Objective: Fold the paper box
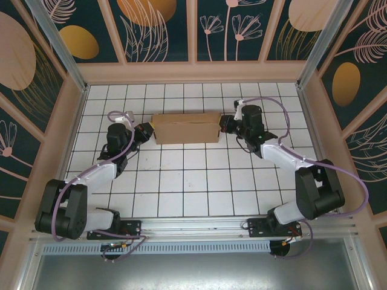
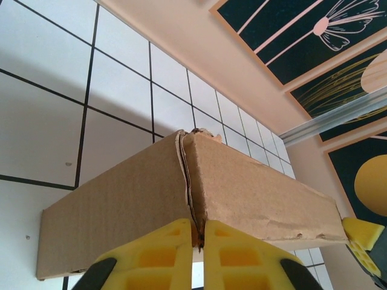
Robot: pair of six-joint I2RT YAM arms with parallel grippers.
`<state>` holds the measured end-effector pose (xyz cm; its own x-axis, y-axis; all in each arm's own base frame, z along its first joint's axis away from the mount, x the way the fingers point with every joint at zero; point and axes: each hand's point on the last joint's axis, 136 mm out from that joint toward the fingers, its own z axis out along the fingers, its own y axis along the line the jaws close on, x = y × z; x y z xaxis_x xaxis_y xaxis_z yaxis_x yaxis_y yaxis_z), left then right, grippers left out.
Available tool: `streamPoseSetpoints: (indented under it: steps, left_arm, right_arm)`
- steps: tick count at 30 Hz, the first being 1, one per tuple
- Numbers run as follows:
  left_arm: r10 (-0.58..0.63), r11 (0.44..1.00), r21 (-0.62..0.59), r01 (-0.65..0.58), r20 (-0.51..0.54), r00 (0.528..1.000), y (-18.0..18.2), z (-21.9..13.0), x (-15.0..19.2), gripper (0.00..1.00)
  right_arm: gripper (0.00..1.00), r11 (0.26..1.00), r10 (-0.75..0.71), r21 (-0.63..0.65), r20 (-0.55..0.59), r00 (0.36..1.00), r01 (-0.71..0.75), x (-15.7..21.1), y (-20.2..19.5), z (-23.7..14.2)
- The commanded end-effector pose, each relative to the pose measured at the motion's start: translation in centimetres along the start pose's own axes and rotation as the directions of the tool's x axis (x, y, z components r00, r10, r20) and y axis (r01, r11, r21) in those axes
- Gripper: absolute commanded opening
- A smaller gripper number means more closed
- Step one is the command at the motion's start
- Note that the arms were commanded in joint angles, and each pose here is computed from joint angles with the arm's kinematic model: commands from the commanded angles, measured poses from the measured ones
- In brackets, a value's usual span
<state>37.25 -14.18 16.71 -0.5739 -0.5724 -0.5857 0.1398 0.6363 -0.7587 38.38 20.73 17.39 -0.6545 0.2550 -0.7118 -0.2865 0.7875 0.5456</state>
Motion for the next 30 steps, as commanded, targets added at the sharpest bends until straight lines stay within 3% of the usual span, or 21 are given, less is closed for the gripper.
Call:
streamPoseSetpoints:
  steps: [1, 6, 17, 25, 30]
  left_arm:
    - [0.020, 1.000, 0.016, -0.019, -0.129, 0.991, -0.4, 0.4, 3.3, 0.06]
    - [0.057, 0.998, 0.026, -0.055, -0.123, 0.991, -1.2, -0.5, 3.9, 0.00]
    - [0.055, 0.998, -0.031, -0.060, -0.144, 0.988, 0.4, -4.3, 6.4, 0.00]
    - [-0.048, 0.997, -0.073, 0.037, -0.161, 0.986, 2.0, -7.5, 9.3, 0.15]
    - [-0.139, 0.988, -0.089, 0.127, -0.145, 0.980, 3.3, -8.7, 10.7, 0.48]
  right_arm:
    - [0.00, 0.999, 0.024, 0.040, -0.218, 0.976, -0.016, 7.0, -2.2, -0.5]
    - [0.00, 0.998, -0.038, 0.033, -0.160, 0.986, 0.044, 7.0, -2.4, -1.9]
    - [0.04, 0.997, -0.066, 0.037, -0.129, 0.989, 0.071, 9.1, -2.0, -5.6]
    - [0.13, 0.999, 0.044, 0.019, -0.140, 0.989, -0.042, 12.5, -1.0, -8.4]
    - [0.31, 0.993, 0.113, 0.040, -0.163, 0.980, -0.108, 14.4, -1.3, -9.5]
